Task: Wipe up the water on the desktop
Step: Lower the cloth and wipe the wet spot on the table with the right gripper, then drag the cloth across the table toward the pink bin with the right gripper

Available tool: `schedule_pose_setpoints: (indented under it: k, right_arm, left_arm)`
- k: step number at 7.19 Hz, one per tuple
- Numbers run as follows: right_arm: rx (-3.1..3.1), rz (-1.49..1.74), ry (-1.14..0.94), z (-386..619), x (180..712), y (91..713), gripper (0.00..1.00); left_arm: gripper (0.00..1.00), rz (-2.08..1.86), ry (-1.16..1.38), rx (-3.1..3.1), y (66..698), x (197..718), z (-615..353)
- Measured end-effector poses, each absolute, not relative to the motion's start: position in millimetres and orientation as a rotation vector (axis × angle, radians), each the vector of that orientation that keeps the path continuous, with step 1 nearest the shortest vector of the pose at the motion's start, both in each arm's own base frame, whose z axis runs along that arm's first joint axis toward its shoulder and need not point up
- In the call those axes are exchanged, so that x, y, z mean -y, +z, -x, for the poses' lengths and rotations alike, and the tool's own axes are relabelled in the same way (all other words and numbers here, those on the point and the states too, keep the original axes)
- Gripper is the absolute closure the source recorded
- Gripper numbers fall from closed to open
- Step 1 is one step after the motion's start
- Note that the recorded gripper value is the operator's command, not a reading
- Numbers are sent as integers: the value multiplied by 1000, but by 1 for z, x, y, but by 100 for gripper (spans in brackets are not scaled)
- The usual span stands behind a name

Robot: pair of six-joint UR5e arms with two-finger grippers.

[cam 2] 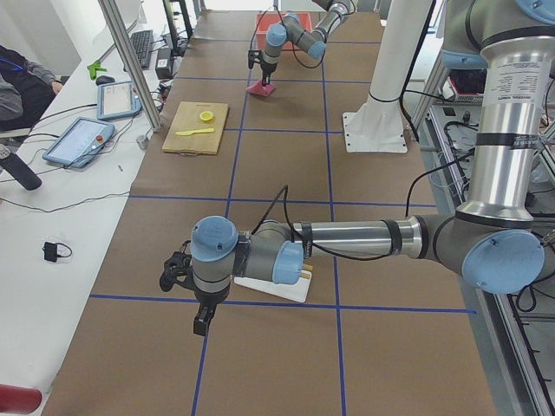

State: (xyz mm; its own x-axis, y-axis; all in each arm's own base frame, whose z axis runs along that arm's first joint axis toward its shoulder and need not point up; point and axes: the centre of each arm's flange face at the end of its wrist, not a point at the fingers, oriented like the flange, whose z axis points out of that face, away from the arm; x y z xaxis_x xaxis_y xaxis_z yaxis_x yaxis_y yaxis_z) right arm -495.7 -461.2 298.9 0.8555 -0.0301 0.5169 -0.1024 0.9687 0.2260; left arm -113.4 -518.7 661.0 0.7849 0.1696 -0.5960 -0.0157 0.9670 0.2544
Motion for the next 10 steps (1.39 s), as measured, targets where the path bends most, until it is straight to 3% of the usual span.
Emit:
schedule_pose_setpoints:
  k: [5, 7, 10]
  right_arm:
    - [776, -231, 335, 610, 453, 141, 100]
    - [768, -244, 324, 598, 452, 170, 100]
    - [639, -282, 155, 483, 448, 284, 100]
  left_arm:
    - [2, -242, 101, -662, 661, 518, 113]
    - [2, -244, 102, -662, 660, 518, 113]
    - [2, -249, 103, -662, 658, 519, 113]
